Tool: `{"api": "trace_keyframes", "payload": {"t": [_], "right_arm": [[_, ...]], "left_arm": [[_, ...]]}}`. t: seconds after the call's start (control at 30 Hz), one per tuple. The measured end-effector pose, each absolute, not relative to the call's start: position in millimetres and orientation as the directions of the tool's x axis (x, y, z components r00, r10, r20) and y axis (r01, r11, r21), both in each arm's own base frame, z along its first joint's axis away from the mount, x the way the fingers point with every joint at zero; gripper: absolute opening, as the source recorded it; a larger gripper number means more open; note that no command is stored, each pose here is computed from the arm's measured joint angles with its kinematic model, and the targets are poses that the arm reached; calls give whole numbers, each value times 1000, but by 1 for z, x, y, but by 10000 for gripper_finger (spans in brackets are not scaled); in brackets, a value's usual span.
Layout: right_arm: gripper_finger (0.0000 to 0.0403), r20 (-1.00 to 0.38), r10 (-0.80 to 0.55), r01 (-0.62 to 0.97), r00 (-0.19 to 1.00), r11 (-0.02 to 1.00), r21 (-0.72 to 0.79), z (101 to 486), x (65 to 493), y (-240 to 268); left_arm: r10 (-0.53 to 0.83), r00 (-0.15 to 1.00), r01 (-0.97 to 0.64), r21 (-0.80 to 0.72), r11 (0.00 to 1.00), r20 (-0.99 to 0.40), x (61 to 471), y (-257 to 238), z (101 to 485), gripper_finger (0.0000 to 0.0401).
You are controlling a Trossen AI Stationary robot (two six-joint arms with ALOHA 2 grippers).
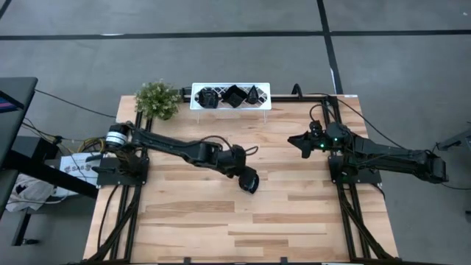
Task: Pick & Place Mini shaped plates
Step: Stack the leaf-shaped plate on top of the leaf-shaped plate on the shelf
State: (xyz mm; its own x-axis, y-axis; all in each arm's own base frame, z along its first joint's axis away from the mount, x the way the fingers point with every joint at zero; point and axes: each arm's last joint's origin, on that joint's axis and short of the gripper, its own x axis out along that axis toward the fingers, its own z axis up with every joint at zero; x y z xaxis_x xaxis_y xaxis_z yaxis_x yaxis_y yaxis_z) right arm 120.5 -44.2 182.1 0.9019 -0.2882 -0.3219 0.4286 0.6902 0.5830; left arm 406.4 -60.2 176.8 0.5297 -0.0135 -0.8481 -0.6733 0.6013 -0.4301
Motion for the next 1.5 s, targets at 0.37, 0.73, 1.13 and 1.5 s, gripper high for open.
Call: {"api": "trace_keyframes", "payload": {"t": [0.37, 0.73, 1.13, 1.5], "right_arm": [[98, -319, -288, 427, 903, 691, 584, 182, 121, -44], [98, -319, -288, 427, 903, 690, 584, 182, 121, -44], [98, -319, -288, 427, 903, 691, 583, 182, 121, -44], [98, -319, -288, 427, 903, 691, 583, 182, 121, -44]], "left_arm": [[-40, 465, -756, -420, 502, -884, 415, -68, 134, 205], [34, 388, -817, -327, 474, -921, 410, -50, 126, 197], [17, 361, -852, -322, 412, -933, 396, -38, 102, 195], [20, 397, -841, -354, 410, -918, 395, -37, 97, 195]]}}
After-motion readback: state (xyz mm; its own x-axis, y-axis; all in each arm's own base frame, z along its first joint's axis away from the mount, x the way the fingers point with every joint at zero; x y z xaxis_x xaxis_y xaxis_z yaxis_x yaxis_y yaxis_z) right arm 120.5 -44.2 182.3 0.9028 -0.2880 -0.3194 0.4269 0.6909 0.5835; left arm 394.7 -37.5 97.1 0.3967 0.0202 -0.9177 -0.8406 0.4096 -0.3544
